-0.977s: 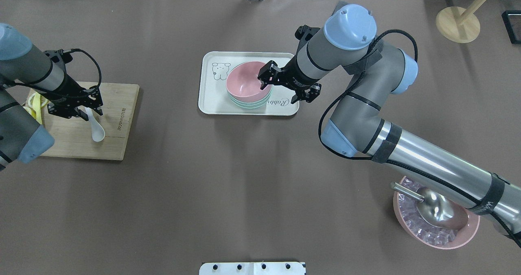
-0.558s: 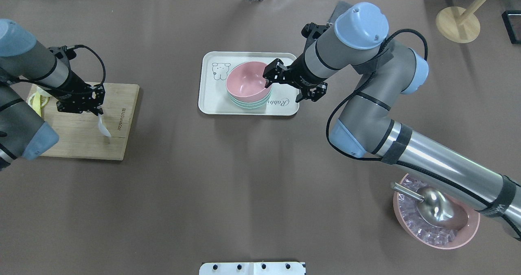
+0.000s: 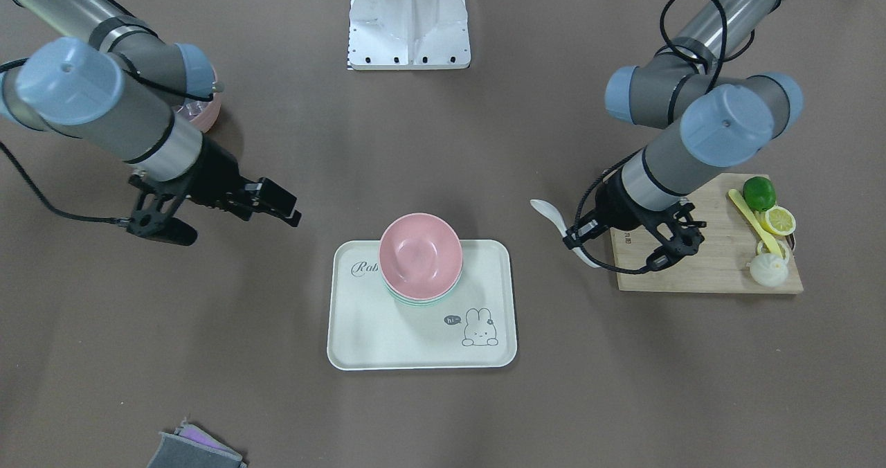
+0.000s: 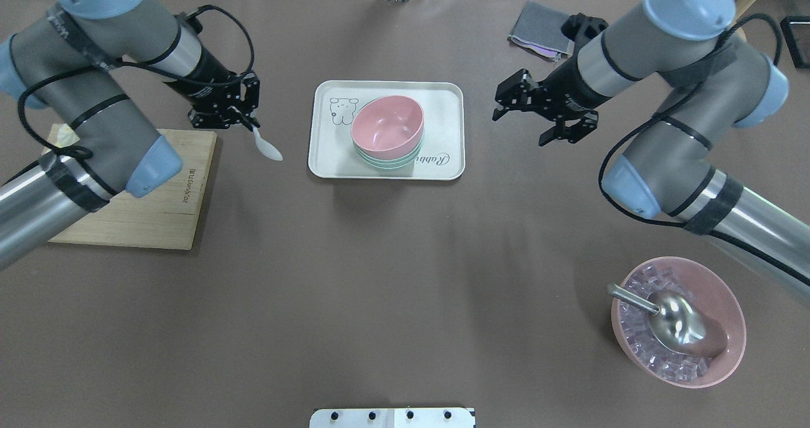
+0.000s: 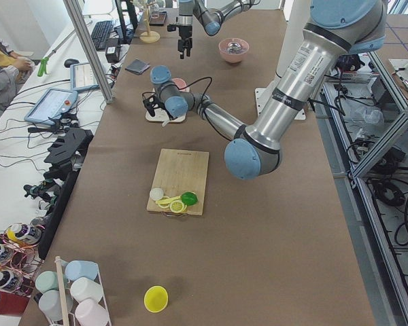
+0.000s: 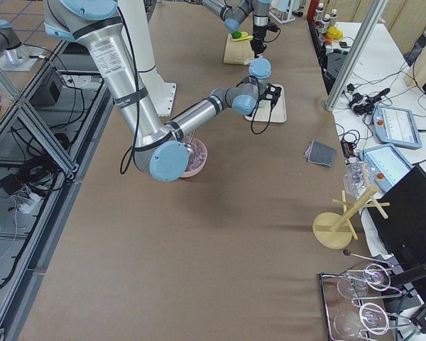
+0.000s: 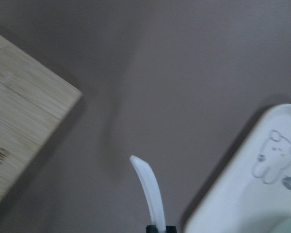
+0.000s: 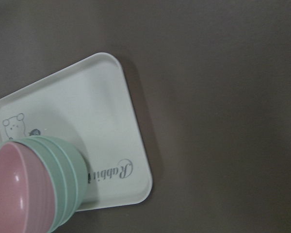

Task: Stack pink bowl on green and place spoon
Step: 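Carry the white spoon to the pink bowl while the right arm withdraws, then release the white spoon into the pink bowl with the left gripper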

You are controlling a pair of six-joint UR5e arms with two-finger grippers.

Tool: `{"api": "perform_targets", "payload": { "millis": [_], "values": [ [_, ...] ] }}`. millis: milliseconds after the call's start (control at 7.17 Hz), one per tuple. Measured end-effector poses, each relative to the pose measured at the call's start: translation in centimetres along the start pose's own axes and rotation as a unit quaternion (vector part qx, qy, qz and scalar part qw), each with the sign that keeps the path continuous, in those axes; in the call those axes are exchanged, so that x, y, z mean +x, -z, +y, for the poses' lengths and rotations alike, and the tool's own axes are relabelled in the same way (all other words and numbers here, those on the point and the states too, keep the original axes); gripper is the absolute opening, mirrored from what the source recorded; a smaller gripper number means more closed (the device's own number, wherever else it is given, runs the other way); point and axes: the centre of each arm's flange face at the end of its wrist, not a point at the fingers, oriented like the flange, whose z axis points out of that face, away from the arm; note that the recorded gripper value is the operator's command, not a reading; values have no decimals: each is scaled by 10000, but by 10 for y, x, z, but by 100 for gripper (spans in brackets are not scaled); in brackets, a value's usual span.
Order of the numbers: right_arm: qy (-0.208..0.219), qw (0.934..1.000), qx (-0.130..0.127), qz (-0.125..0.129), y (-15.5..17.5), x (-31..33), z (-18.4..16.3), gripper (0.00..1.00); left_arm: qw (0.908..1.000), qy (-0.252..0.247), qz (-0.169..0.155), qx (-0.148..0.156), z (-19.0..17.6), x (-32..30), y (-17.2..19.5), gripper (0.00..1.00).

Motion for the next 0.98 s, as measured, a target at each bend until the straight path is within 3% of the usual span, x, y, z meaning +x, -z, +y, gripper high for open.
{"api": "perform_targets", "payload": {
  "millis": [279, 419, 558, 977],
  "values": [
    [255, 9996, -18, 137, 17, 55, -17, 100, 9993, 15, 348, 112, 41, 94, -11, 0],
    [294, 9994, -14, 166, 19, 64, -19, 100, 9981, -33, 561, 253, 60, 118, -23, 62],
    [300, 9994, -10, 183, 20, 69, -20, 100, 9969, -89, 709, 322, 72, 128, -32, 98],
    [260, 9994, 28, 208, 24, 77, -24, 100, 9958, -198, 820, 361, 77, 122, -34, 98]
  ]
}}
